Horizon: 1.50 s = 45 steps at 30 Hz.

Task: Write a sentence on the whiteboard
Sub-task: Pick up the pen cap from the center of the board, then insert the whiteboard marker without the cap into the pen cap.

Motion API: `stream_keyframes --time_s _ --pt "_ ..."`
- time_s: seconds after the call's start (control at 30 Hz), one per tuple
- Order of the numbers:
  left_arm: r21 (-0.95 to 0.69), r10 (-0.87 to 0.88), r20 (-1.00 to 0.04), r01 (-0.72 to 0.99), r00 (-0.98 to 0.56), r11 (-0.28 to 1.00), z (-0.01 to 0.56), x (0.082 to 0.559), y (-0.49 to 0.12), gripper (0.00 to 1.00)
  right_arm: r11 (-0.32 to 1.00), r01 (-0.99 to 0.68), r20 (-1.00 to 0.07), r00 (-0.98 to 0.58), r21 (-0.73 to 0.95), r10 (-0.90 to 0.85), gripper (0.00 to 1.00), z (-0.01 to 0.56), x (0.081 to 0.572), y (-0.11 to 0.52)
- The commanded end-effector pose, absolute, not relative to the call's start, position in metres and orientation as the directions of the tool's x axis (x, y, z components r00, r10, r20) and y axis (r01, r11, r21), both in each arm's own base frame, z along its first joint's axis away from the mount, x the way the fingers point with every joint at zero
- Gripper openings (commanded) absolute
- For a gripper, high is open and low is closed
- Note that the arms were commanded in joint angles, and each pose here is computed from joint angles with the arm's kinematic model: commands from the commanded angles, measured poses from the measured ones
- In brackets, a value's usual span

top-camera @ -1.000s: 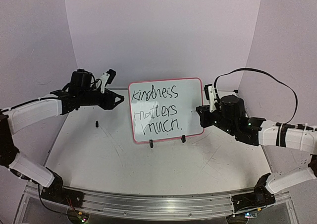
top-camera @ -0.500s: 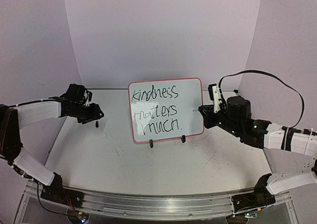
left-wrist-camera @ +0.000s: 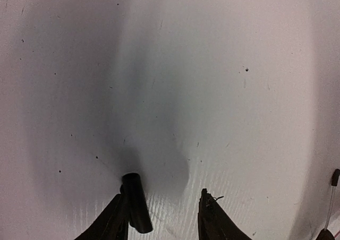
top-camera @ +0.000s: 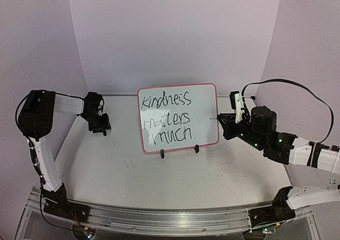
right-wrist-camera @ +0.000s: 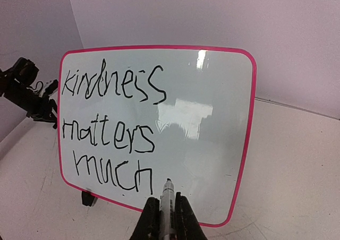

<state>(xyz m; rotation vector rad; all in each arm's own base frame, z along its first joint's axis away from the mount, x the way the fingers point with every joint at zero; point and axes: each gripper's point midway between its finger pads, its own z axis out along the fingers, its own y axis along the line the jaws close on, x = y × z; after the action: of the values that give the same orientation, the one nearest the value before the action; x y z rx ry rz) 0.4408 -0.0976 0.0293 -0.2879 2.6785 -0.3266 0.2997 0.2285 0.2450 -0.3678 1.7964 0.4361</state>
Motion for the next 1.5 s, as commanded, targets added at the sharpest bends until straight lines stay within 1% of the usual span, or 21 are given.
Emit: stream_keyframes --time_s 0.0,0.17,0.2,0.37,0.47,0.57,0.67,0.77,0.87,0.9,0.93,1.03,1.1,1.17,1.23,1.33,1.47 --pt "-0.172 -0.213 -0.391 -0.157 -0.895 0.973 0.020 0.448 -0.084 0.44 0.885 -0.451 -0.975 -0.223 0.115 0.013 0.00 0.259 0.302 0.225" --pt "-0.135 -0.213 -0.399 -0.173 -0.892 0.976 0.018 0.444 -0.077 0.44 0.885 -0.451 -0.974 -0.225 0.117 0.014 0.00 0.258 0.302 0.226" --pt "-0.132 -0.208 -0.393 -0.169 -0.896 0.977 0.016 0.442 -0.077 0.42 0.884 -0.452 -0.974 -0.227 0.119 0.015 0.00 0.258 0.302 0.226" --pt "-0.127 -0.178 -0.363 -0.141 -0.915 0.982 0.005 0.430 -0.081 0.27 0.879 -0.458 -0.972 -0.233 0.132 0.024 0.00 0.259 0.302 0.229" --pt "-0.121 -0.174 -0.362 -0.138 -0.916 0.983 0.008 0.420 -0.081 0.22 0.878 -0.459 -0.973 -0.230 0.134 0.028 0.00 0.261 0.302 0.229" --pt "-0.107 -0.152 -0.368 -0.121 -0.917 0.987 0.011 0.414 -0.080 0.12 0.876 -0.466 -0.973 -0.232 0.124 0.014 0.00 0.261 0.305 0.233" --pt "-0.109 -0.115 -0.409 -0.076 -0.906 0.991 0.030 0.412 -0.087 0.01 0.859 -0.498 -0.969 -0.248 0.116 -0.013 0.00 0.264 0.309 0.246" --pt "-0.115 -0.019 -0.509 0.046 -0.860 0.992 0.075 0.402 -0.111 0.00 0.797 -0.585 -0.971 -0.241 0.149 0.005 0.00 0.284 0.302 0.264" --pt "-0.101 0.115 -0.619 0.223 -0.777 0.970 0.124 0.370 -0.156 0.00 0.669 -0.714 -0.962 -0.272 0.209 0.011 0.00 0.303 0.290 0.289" --pt "-0.109 0.137 -0.642 0.267 -0.754 0.958 0.134 0.356 -0.169 0.00 0.615 -0.755 -0.959 -0.285 0.226 0.002 0.00 0.306 0.284 0.298" --pt "-0.123 0.153 -0.689 0.323 -0.709 0.938 0.157 0.340 -0.185 0.00 0.566 -0.789 -0.957 -0.291 0.237 -0.006 0.00 0.312 0.279 0.306" --pt "-0.164 0.127 -0.791 0.407 -0.599 0.898 0.201 0.299 -0.205 0.00 0.404 -0.871 -0.945 -0.323 0.279 -0.046 0.00 0.318 0.262 0.331" --pt "-0.192 0.116 -0.845 0.498 -0.522 0.846 0.223 0.273 -0.221 0.00 0.338 -0.894 -0.940 -0.335 0.294 -0.066 0.00 0.323 0.259 0.345" --pt "-0.163 0.135 -0.903 0.615 -0.409 0.772 0.240 0.245 -0.243 0.00 0.313 -0.901 -0.931 -0.348 0.301 -0.107 0.00 0.317 0.258 0.360" --pt "-0.067 0.184 -0.945 0.709 -0.271 0.703 0.247 0.225 -0.267 0.00 0.318 -0.910 -0.937 -0.321 0.265 -0.139 0.00 0.315 0.255 0.375" --pt "0.107 0.285 -0.953 0.768 -0.102 0.631 0.249 0.221 -0.294 0.00 0.336 -0.911 -0.935 -0.310 0.240 -0.171 0.00 0.315 0.256 0.399" --pt "0.249 0.340 -0.939 0.791 0.055 0.559 0.248 0.225 -0.313 0.00 0.357 -0.901 -0.919 -0.334 0.246 -0.208 0.00 0.303 0.254 0.415"
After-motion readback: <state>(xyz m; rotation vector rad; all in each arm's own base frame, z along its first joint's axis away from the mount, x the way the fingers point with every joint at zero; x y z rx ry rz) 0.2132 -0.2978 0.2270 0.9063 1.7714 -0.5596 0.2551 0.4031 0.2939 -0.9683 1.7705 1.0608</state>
